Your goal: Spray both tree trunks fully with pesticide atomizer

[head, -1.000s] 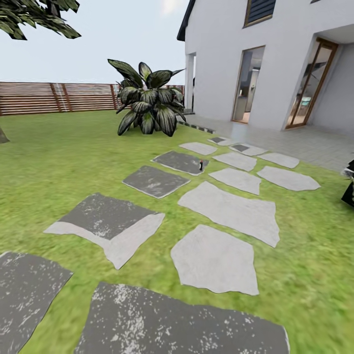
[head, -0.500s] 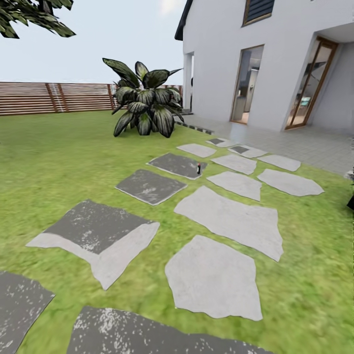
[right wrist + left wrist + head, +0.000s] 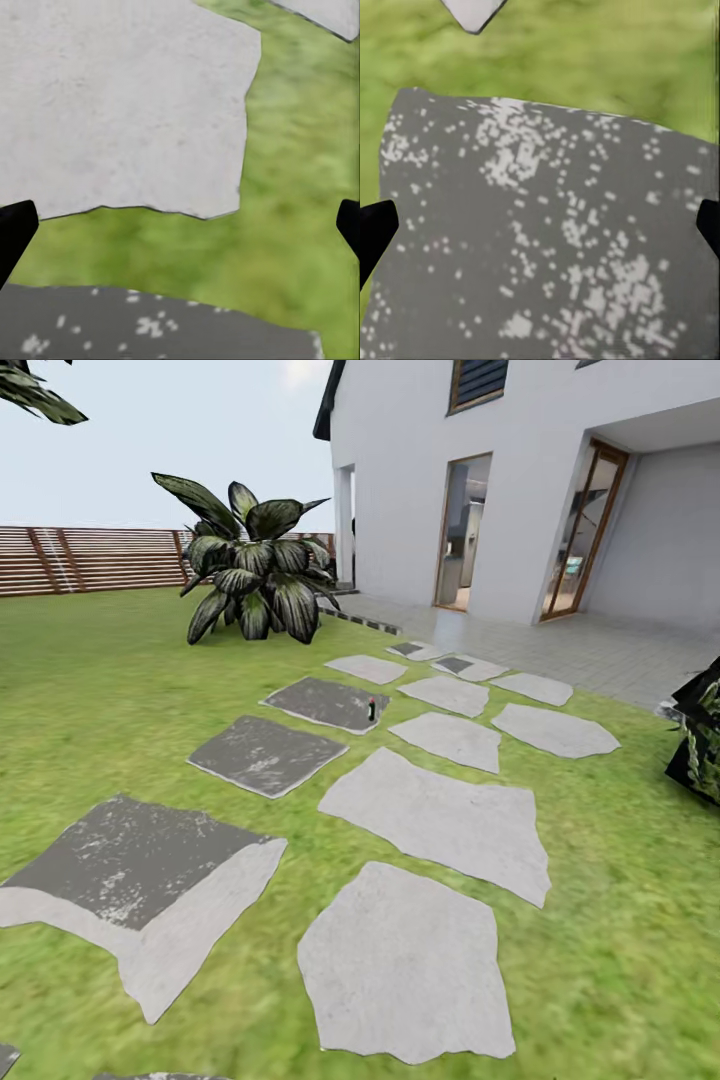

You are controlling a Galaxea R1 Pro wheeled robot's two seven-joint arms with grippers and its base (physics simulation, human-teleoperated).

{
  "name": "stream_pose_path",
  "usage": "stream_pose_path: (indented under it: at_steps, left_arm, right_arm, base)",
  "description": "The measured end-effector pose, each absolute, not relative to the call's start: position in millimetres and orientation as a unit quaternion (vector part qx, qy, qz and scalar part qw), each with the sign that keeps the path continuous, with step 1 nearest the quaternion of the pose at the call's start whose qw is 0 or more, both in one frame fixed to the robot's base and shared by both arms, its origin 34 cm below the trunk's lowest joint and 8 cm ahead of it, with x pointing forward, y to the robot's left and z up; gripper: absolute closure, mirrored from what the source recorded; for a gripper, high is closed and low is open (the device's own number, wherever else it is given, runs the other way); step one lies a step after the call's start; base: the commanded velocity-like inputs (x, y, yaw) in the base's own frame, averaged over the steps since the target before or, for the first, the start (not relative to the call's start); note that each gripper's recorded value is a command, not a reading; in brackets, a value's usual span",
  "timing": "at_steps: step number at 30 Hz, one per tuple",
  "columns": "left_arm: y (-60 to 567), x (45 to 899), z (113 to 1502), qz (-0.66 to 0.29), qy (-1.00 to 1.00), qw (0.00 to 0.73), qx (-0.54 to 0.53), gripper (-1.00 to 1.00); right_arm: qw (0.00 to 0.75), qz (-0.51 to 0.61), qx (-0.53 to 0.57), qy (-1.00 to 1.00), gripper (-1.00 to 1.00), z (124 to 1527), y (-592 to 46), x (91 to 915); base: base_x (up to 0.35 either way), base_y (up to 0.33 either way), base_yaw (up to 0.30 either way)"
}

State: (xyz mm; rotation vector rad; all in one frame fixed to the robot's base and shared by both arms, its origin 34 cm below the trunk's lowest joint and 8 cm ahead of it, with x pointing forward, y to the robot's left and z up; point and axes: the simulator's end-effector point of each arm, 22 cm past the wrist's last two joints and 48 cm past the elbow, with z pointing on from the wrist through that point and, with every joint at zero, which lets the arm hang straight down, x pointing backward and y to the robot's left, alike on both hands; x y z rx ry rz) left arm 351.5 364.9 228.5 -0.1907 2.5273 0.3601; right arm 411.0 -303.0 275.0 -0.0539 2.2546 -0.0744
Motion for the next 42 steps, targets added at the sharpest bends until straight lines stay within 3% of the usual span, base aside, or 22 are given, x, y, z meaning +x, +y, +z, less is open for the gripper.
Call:
stream_pose_path:
  at_steps: [42]
  left_arm:
    - [365.0,351.7,228.6,0.135,0.946,0.287,-0.071,-1.00]
  right_arm:
    - [0.426,-0.030,-0.023,0.904,-1.00,274.0,-302.6,409.7]
  base:
    - [0.336,-0.103,0.000]
